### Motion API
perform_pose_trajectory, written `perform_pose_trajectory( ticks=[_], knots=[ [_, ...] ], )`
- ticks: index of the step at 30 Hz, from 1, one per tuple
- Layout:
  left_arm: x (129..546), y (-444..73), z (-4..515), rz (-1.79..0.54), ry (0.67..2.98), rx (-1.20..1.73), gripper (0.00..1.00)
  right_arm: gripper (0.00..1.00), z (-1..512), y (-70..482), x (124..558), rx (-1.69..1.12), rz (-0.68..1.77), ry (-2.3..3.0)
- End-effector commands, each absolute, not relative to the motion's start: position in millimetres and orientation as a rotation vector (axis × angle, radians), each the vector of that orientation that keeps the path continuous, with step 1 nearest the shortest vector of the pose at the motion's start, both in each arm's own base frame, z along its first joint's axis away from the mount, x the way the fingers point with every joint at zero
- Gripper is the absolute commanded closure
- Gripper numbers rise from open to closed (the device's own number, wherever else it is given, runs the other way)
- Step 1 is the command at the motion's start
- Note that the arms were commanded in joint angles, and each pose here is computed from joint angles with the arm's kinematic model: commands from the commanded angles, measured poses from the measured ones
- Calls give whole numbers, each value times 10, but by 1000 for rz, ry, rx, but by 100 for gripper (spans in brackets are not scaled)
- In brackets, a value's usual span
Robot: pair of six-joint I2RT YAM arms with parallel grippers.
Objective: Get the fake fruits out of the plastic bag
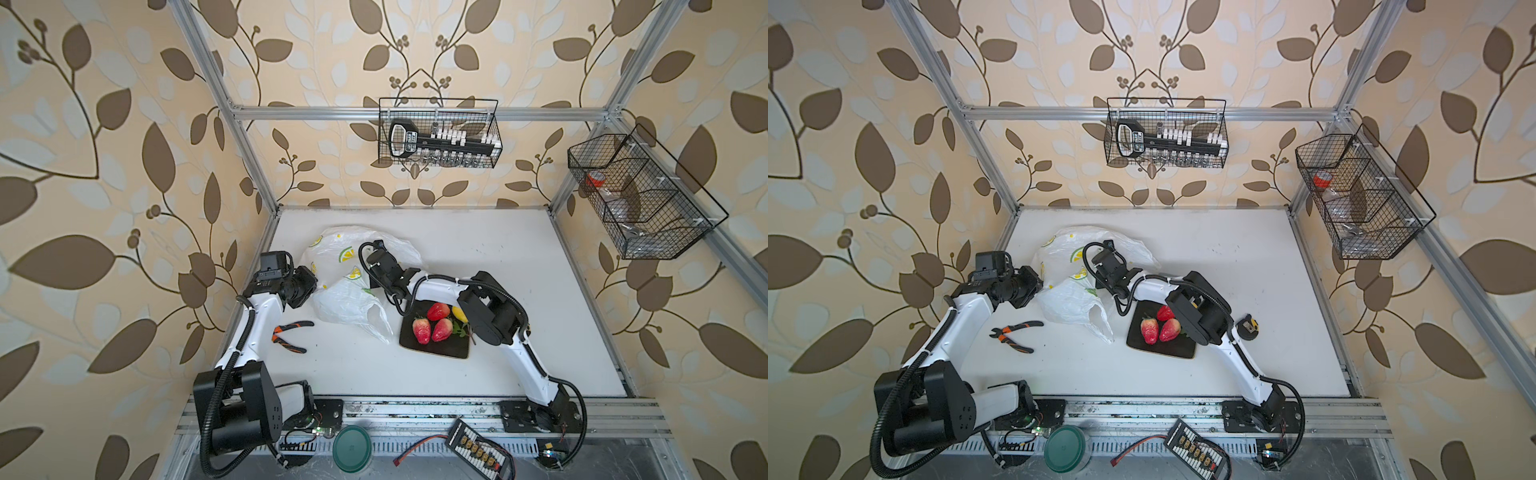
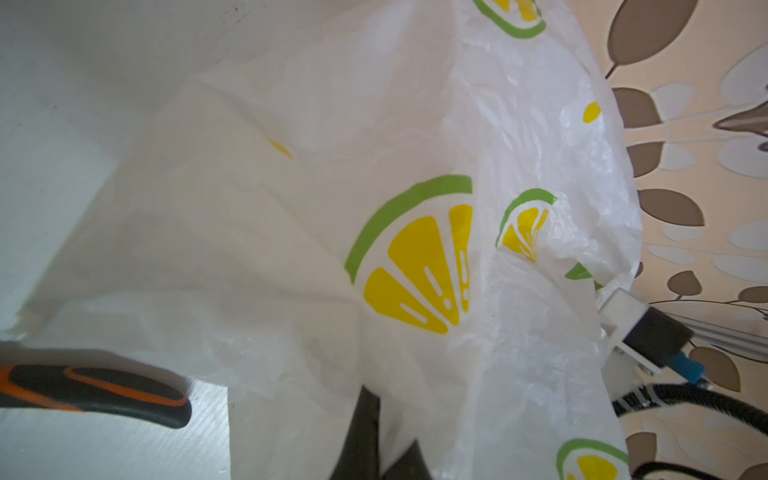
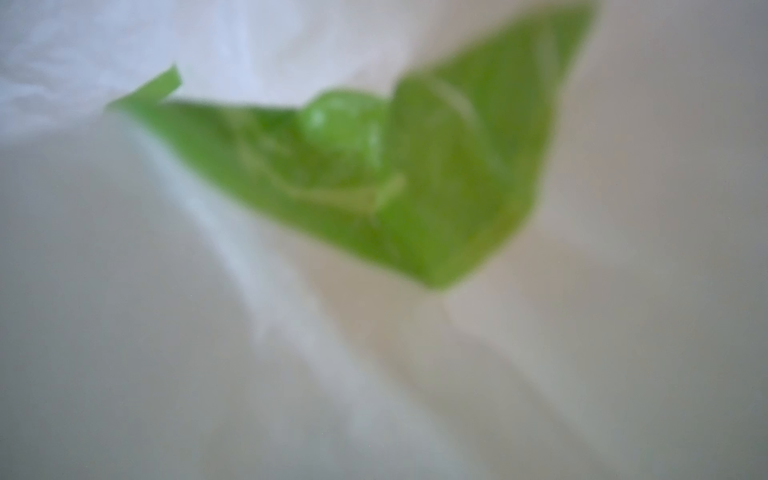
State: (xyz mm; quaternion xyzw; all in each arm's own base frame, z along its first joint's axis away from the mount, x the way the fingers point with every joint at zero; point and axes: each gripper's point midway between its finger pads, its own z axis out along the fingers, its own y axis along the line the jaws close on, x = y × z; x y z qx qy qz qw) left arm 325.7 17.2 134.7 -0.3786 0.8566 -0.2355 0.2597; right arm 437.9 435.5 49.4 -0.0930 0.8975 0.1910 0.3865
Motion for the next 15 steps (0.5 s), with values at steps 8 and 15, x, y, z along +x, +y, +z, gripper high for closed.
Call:
perform_pose_trajectory(
  ticks=[8,15],
  knots=[
    [3614,421,1593,-566,2261,-967,100,76,979,4322,3820,-326,715,2278],
    [3687,438,1619,-568,2255,-953,100,76,1137,3985,3367,-459,713,2339]
  ],
)
